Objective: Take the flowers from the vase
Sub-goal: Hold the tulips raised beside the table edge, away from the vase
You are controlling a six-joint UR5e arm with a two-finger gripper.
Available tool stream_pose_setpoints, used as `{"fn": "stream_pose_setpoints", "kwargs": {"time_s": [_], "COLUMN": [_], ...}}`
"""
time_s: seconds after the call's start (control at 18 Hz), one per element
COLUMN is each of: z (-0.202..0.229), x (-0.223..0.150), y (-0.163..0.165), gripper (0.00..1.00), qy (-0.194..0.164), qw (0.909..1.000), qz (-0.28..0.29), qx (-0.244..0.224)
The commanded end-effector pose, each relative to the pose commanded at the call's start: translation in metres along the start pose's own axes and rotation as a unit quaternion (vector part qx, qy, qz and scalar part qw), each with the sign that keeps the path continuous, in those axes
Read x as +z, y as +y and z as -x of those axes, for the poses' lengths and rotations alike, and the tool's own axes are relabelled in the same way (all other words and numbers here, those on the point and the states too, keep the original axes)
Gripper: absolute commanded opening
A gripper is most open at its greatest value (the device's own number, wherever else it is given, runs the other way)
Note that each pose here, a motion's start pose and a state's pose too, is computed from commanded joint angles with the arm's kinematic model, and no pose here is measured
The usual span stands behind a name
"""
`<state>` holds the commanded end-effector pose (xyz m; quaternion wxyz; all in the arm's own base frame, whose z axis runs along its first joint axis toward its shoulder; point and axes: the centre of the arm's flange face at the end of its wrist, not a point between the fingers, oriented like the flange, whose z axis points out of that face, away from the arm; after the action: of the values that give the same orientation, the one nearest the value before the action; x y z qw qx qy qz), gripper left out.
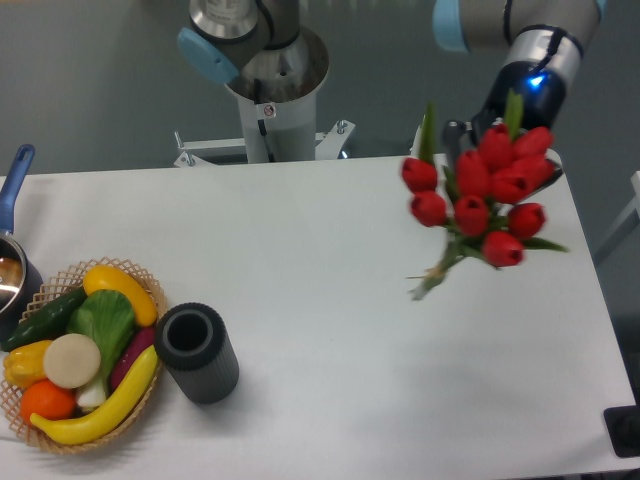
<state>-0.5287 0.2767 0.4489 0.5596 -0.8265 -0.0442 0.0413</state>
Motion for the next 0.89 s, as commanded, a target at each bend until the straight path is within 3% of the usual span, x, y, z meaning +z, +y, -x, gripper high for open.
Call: {"fn": "stream_pose_setpoints", "kwargs": {"time_s": [0.17,0.33,0.61,0.89], "z": [0.012,0.025,0.034,0.044], "x": [-0.012,-0.020,-0.035,-0.045], "y": [0.011,0.032,0.059,0.069], "gripper": [0.00,0.00,0.00,0.00], "qy": [-0.026,-0.078,-0.096,-0.136], "qw": [0.9993,0.9897,0.9823,0.9562], "qz": [0.026,0.118,0.160,0.259], "qx": [0.007,0.019,0.017,0.011]}}
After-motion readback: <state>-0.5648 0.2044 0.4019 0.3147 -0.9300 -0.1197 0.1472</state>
